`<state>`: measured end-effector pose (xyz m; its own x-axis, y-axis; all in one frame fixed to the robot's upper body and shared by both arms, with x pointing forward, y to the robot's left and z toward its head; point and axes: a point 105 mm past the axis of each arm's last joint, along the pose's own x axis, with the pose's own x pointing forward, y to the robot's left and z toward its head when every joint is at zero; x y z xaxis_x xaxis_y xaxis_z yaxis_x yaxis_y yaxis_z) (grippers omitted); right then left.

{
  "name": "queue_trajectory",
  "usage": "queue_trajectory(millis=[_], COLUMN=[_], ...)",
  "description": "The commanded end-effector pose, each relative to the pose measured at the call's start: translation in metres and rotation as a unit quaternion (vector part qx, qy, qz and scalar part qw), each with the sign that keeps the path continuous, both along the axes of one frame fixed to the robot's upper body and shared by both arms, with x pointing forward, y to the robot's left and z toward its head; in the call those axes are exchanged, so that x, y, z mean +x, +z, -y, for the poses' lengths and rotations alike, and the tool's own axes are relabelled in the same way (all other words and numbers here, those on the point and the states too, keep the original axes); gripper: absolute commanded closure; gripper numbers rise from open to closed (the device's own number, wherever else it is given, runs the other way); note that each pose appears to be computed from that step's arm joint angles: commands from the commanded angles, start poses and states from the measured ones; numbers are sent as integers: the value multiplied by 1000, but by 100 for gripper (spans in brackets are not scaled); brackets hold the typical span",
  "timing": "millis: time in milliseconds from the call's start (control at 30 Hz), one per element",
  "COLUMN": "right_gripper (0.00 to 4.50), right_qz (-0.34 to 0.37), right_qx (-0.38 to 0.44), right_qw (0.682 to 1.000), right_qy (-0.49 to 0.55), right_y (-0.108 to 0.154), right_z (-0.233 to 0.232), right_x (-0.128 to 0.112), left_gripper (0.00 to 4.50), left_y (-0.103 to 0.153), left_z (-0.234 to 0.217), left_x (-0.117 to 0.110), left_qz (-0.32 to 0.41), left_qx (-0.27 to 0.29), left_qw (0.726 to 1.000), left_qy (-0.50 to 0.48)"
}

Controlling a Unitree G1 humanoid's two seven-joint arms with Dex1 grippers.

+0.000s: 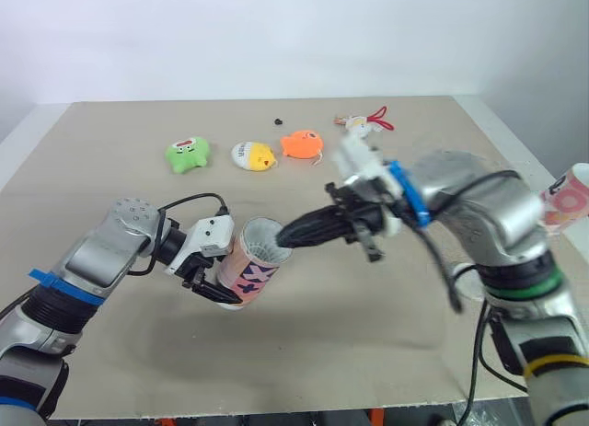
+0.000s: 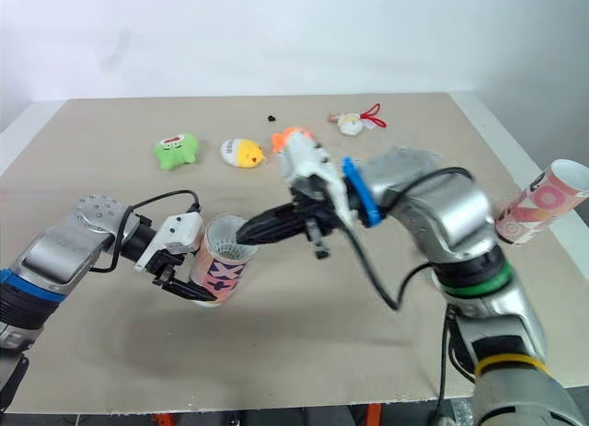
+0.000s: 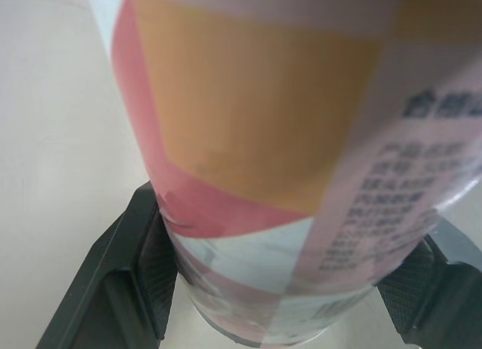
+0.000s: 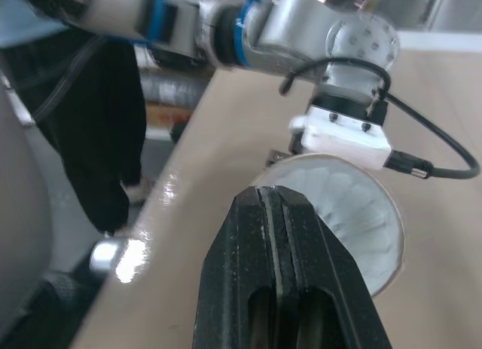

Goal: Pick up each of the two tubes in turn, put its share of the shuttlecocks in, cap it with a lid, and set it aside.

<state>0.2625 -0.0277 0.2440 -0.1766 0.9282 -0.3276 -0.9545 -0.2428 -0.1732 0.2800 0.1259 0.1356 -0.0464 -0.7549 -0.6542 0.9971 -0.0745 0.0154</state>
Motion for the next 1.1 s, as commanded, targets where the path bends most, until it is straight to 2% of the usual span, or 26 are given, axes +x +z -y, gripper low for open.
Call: queue_trajectory(millis=[33,133,333,667,833,933,1000,1100], right_gripper=[445,445,445,445,445,445,445,445], right_qz=[38,60,101,107,103,98,73,43], right_qx=[-22,-50,-127,-145,-129,-109,-73,-45], right_qw=[999,996,983,971,977,982,989,993], right_qy=[18,42,88,155,138,115,109,97], right_y=[4,1,-27,-34,-22,-3,15,25], right_z=[-14,-23,-41,-72,-64,-50,-40,-22], right_x=[12,18,20,8,14,22,21,18], left_gripper=[132,132,132,132,132,132,132,132], left_y=[6,7,6,6,6,5,5,5], left_z=[-1,-3,-4,-1,-1,-1,0,0], left_x=[2,2,1,4,2,2,2,1], left_qz=[13,15,15,19,18,17,18,19], left_qx=[1,1,1,-2,-3,-3,-4,-5], left_qw=[1000,1000,1000,1000,1000,1000,1000,1000], left_qy=[1,7,11,10,11,11,11,11])
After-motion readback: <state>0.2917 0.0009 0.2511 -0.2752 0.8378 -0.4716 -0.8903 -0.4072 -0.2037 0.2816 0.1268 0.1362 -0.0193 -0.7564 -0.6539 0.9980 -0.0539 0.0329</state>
